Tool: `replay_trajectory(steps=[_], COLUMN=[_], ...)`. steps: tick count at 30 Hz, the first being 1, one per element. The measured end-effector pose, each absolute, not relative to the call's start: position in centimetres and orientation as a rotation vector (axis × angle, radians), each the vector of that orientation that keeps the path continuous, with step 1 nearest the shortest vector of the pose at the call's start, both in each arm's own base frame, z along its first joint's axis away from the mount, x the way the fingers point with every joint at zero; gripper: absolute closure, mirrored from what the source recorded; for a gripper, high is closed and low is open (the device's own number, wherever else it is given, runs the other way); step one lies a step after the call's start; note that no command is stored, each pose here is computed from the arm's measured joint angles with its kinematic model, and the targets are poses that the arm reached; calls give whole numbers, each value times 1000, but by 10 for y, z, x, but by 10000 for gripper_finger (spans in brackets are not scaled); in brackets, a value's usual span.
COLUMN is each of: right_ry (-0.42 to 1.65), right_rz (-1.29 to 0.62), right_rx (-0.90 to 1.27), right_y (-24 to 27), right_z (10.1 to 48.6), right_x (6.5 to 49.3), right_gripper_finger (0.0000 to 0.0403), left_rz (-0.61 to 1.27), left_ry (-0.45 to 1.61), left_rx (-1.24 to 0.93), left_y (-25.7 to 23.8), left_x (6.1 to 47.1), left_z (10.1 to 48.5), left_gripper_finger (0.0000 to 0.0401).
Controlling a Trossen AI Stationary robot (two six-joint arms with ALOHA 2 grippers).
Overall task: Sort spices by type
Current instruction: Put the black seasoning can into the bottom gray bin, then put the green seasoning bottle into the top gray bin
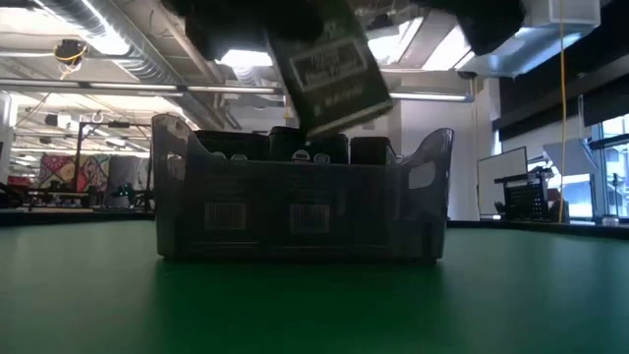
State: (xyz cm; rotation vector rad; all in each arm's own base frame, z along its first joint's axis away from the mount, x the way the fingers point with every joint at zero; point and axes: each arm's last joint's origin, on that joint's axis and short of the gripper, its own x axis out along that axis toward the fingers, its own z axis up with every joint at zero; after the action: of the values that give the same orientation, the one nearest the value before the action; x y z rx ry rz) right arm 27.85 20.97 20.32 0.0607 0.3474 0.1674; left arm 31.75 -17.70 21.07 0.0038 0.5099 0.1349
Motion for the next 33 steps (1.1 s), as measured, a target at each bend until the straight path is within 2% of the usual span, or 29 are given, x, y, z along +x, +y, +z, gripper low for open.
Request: replay_trajectory(steps=[12, 20, 23, 28, 33], right_ry=[387, 394, 395, 388, 402], right_rz=[149, 147, 146, 146, 146], right_rx=[33, 28, 28, 39, 26], right_y=[208, 207, 207, 208, 208], right_z=[199, 198, 198, 199, 202], right_x=[278, 277, 277, 278, 278], right_gripper_finger=[162, 162, 162, 161, 161], left_rz=[176, 177, 173, 161, 131], left_ry=[583, 600, 601, 588, 566], left_rx=[22, 14, 26, 25, 1], left_y=[-161, -157, -156, -157, -160], left_x=[340, 346, 347, 348, 337], left_z=[173, 164, 164, 165, 189], left_gripper_finger=[267, 261, 242, 184, 150])
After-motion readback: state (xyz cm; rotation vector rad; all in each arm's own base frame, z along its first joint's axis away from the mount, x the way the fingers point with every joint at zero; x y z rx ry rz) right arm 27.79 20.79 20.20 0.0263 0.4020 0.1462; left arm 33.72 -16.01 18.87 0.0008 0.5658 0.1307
